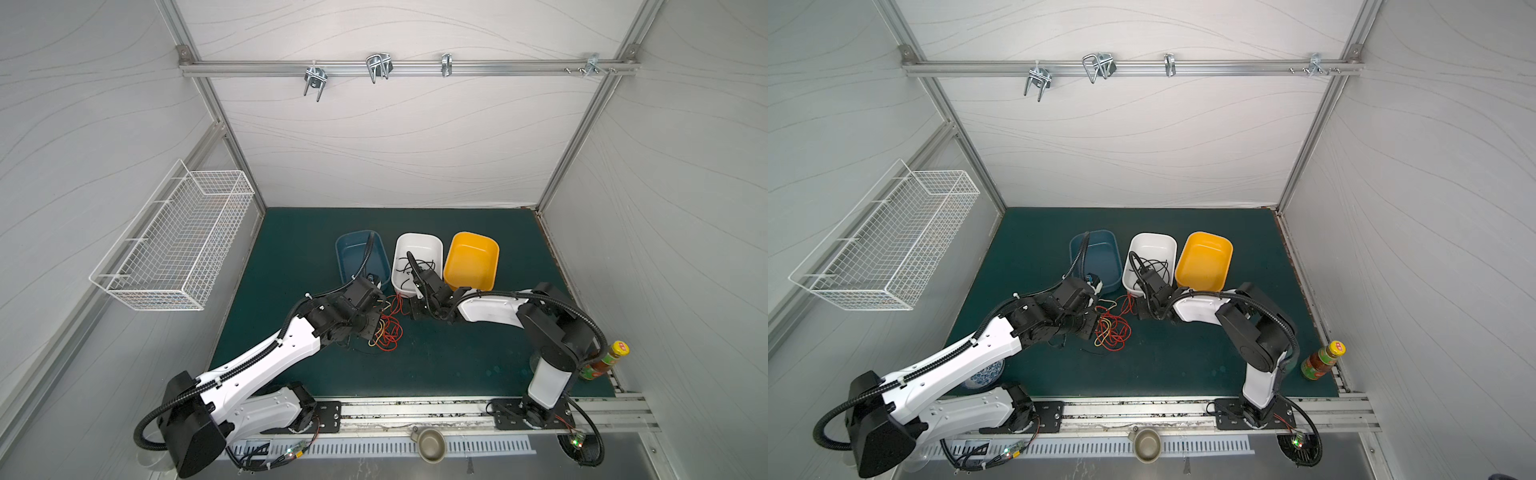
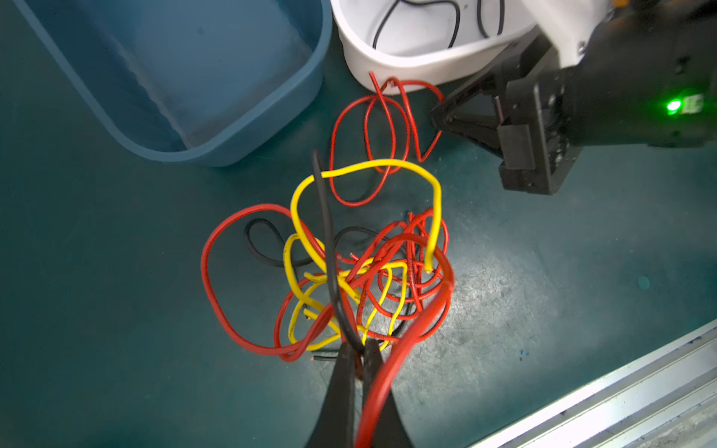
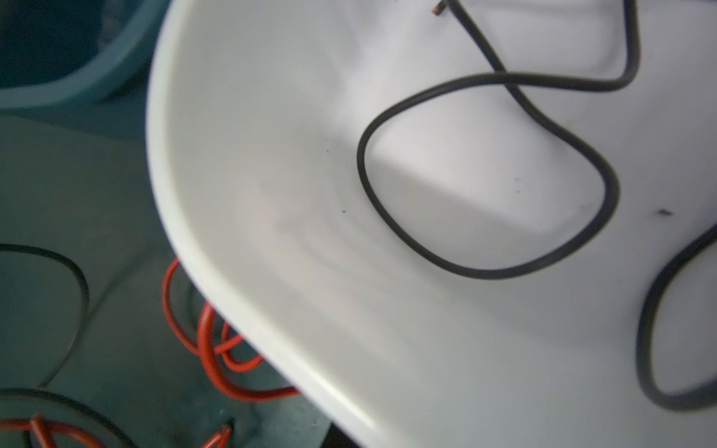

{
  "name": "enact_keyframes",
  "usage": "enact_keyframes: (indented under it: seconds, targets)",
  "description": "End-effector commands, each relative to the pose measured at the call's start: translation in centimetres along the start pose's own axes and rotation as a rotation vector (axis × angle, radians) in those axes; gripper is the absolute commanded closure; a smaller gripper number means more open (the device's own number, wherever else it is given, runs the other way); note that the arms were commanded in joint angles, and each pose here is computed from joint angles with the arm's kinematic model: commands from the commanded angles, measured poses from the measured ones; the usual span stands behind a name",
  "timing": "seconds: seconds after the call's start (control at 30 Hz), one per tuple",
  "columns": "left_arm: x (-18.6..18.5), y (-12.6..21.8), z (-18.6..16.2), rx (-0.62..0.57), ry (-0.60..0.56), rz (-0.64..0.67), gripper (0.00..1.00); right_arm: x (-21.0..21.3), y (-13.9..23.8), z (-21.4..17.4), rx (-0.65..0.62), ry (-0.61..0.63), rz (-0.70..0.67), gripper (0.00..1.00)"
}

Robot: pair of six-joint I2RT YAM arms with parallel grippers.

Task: Untangle the cables
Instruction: 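Lower the right gripper onto a red wire and close on it, then pull the red wire up with the right gripper while left holds the tangle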

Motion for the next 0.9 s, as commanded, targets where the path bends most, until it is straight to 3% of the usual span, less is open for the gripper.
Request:
enact_keyframes:
  seconds: [0.0,0.2,0.5,0.7,0.87]
  targets:
    - [-1.3,0.9,1.6,-0.013,0.033,-0.063,1.00,0.5,2.2,0.8,-0.061,0.034,0.019,1.00]
    - [-2.5,0.1,2.2,0.039,0.059,-0.100,0.94,0.5,7.5,0.9,-0.146,0.052,0.037,1.00]
    - [-4.5,-0.2,4.3,0.056,0.074,-0.158,0.72,0.4,15.8,0.9,-0.280,0.061,0.081,1.00]
    - [-6.2,0.9,6.4,0.021,0.082,-0.252,0.59,0.5,19.6,0.7,-0.310,0.059,0.120,1.00]
    - [-7.7,2.6,6.7,-0.041,0.121,-0.426,0.50,0.9,21.2,0.1,-0.319,0.023,0.215,1.00]
Point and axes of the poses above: each gripper's point midway between its finger pads, its own y axis back along the fingers, its own x axis along the line the jaws close on, z = x × y, the point moved 5 cm from there along y, back along the fingers, and after that the axes turned 2 degrees about y, right-handed, at the moved point
